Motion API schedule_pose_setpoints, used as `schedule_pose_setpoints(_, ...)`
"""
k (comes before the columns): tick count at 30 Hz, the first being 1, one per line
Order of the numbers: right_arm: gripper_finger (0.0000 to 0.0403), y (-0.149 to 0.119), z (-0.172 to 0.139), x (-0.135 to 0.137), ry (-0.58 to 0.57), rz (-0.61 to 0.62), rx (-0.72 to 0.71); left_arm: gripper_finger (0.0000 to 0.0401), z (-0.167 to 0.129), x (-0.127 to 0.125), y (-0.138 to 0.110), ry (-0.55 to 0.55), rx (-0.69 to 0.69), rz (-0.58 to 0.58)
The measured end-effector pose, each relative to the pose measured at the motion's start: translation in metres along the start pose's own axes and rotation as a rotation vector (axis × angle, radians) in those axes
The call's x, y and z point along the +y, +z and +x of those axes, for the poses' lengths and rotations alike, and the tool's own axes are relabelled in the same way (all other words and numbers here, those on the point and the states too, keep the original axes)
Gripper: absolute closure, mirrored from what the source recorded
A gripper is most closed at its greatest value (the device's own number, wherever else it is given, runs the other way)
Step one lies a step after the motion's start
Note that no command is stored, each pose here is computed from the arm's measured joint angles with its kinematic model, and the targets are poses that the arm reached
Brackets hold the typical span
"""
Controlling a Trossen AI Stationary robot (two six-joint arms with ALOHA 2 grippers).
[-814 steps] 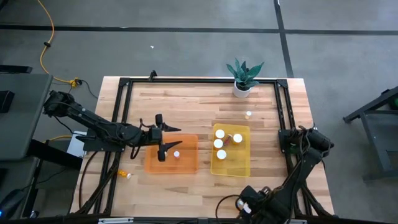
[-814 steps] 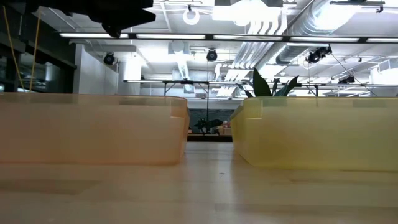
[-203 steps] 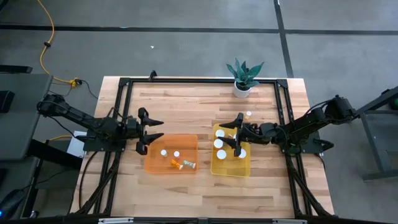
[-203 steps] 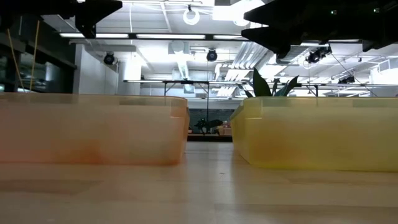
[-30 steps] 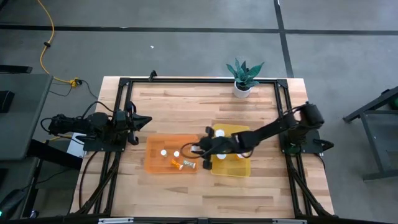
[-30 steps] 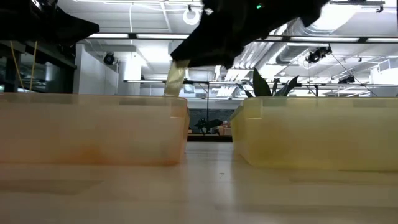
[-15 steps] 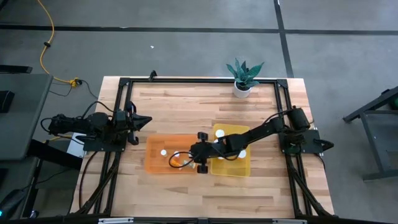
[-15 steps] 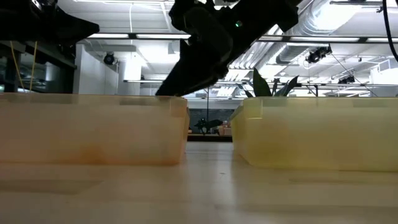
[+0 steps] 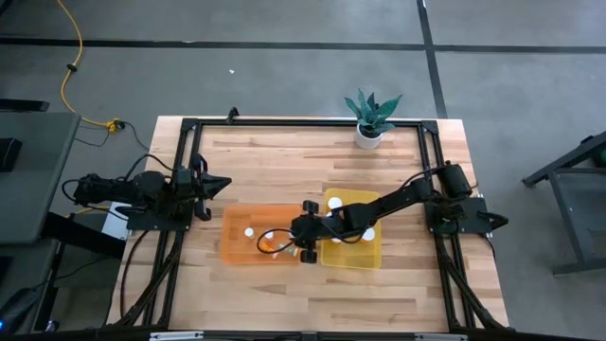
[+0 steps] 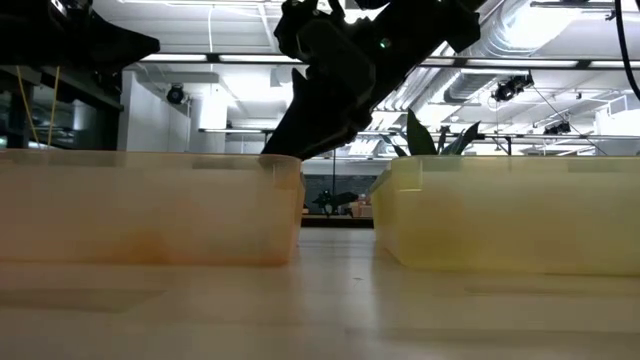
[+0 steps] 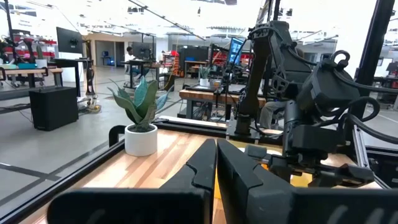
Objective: Pick and place medicine bottles into bin by pill shape (circle, oval)
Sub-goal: Put the yellow tablet bottle into the orange bin, then return to Home Position
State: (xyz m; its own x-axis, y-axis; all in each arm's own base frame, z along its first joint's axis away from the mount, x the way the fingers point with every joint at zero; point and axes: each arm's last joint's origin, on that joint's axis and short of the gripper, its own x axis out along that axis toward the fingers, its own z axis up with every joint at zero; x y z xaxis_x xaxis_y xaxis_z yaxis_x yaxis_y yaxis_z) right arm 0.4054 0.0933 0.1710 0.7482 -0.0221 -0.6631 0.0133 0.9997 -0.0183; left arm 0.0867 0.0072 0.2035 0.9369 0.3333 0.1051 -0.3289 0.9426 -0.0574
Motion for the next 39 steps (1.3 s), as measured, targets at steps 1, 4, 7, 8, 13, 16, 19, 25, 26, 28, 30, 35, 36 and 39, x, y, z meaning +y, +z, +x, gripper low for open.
schedule_pose_setpoints(1, 0.0264, 0.000, 0.000, 0.000, 0.000, 0.000, 0.000, 0.0396, 0.000, 0.000, 0.000, 0.000, 0.000, 0.000)
schedule_pose_setpoints(4, 0.0252, 0.000, 0.000, 0.000, 0.000, 0.014, -0.001, 0.0396, 0.000, 0.000, 0.000, 0.000, 0.000, 0.000)
schedule_pose_setpoints(7, 0.0234, 0.000, 0.000, 0.000, -0.006, 0.001, -0.006, 0.0396, 0.000, 0.000, 0.000, 0.000, 0.000, 0.000)
schedule_pose_setpoints(8, 0.0228, 0.001, 0.000, 0.000, -0.011, -0.009, -0.008, 0.0396, 0.000, 0.000, 0.000, 0.000, 0.000, 0.000)
schedule_pose_setpoints(13, 0.0213, 0.009, -0.019, -0.002, -0.004, -0.094, 0.000, 0.0396, 0.000, 0.000, 0.000, 0.000, 0.000, 0.000)
schedule_pose_setpoints(16, 0.0219, 0.016, -0.041, 0.003, -0.013, -0.126, -0.037, 0.0396, 0.000, 0.000, 0.000, 0.000, 0.000, 0.000)
schedule_pose_setpoints(19, 0.0235, 0.008, -0.064, 0.009, -0.062, -0.155, -0.098, 0.0396, 0.000, 0.000, 0.000, -0.002, 0.001, 0.000)
schedule_pose_setpoints(25, 0.0294, -0.025, -0.111, 0.000, -0.079, -0.065, -0.260, 0.0396, 0.000, 0.000, 0.000, -0.002, -0.001, -0.007)
schedule_pose_setpoints(26, 0.0306, -0.029, -0.119, -0.004, -0.068, -0.040, -0.301, 0.0396, 0.000, 0.000, 0.000, -0.002, -0.001, -0.004)
schedule_pose_setpoints(28, 0.0337, -0.039, -0.133, -0.012, -0.036, 0.004, -0.375, 0.0396, 0.000, 0.000, 0.000, -0.001, 0.000, 0.009)
schedule_pose_setpoints(30, 0.0371, -0.050, -0.145, -0.019, -0.020, 0.044, -0.434, 0.0396, 0.000, 0.000, 0.000, 0.000, 0.000, 0.026)
schedule_pose_setpoints(35, 0.0389, -0.069, -0.164, -0.029, 0.001, 0.091, -0.547, 0.0396, 0.000, 0.000, -0.001, 0.001, 0.013, 0.032)
schedule_pose_setpoints(36, 0.0388, -0.072, -0.166, -0.030, 0.004, 0.095, -0.559, 0.0396, 0.000, 0.000, -0.002, 0.001, 0.023, 0.036)
schedule_pose_setpoints(39, 0.0398, -0.077, -0.170, -0.032, 0.004, 0.102, -0.578, 0.0399, 0.000, 0.000, -0.007, -0.001, 0.070, 0.055)
